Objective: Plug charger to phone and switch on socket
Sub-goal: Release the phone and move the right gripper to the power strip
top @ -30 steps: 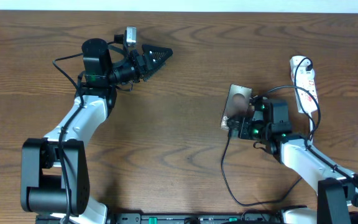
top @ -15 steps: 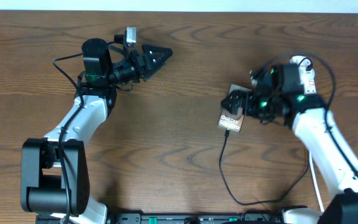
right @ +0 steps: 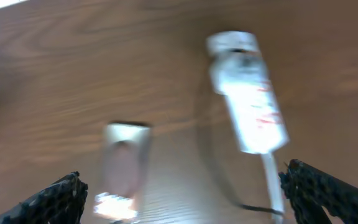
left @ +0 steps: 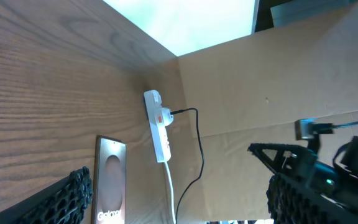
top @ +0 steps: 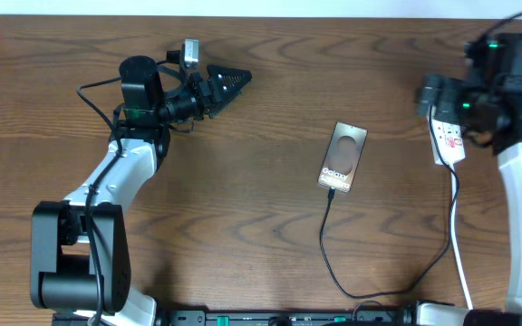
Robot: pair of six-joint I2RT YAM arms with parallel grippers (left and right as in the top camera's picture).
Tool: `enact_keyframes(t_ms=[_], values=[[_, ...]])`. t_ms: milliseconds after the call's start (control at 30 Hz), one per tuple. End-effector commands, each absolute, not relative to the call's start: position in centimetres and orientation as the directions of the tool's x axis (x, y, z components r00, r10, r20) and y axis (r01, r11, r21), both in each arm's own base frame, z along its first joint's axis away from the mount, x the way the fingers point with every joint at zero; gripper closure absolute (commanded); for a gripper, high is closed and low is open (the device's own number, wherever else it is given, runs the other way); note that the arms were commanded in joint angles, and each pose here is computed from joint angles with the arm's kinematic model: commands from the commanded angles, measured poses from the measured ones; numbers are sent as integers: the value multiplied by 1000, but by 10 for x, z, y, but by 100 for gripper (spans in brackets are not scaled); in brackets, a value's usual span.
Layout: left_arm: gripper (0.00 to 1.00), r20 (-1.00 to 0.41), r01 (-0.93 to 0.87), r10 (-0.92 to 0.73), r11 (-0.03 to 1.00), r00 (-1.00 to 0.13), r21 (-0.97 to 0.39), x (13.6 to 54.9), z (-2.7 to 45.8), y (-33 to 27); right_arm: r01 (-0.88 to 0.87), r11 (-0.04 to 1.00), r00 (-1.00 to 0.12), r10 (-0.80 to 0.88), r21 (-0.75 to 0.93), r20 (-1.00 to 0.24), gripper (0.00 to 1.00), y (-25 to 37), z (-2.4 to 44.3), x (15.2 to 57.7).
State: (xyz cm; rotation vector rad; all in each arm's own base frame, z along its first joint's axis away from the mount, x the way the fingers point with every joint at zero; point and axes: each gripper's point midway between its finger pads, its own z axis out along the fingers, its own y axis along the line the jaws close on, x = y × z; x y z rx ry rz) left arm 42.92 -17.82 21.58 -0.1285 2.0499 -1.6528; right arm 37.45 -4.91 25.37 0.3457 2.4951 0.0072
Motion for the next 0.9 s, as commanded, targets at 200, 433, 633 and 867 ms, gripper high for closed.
enact_keyframes(t_ms=[200, 433, 633, 867], values=[[9, -355, 270, -371, 263, -858, -926, 430, 225, -177, 490, 871, -777, 418, -36, -470, 1, -155, 199, 368], [9, -355, 270, -371, 263, -858, -926, 430, 225, -177, 568, 822, -770, 511, -47, -382, 1, -202, 134, 378], [9, -355, 270, -371, 263, -858, -926, 430, 225, -177, 571, 821, -777, 536, -10, -332, 1, -212, 83, 396], [9, -355, 270, -371, 263, -858, -926, 430, 225, -177, 562, 827, -780, 537, 17, -320, 1, -216, 38, 416]])
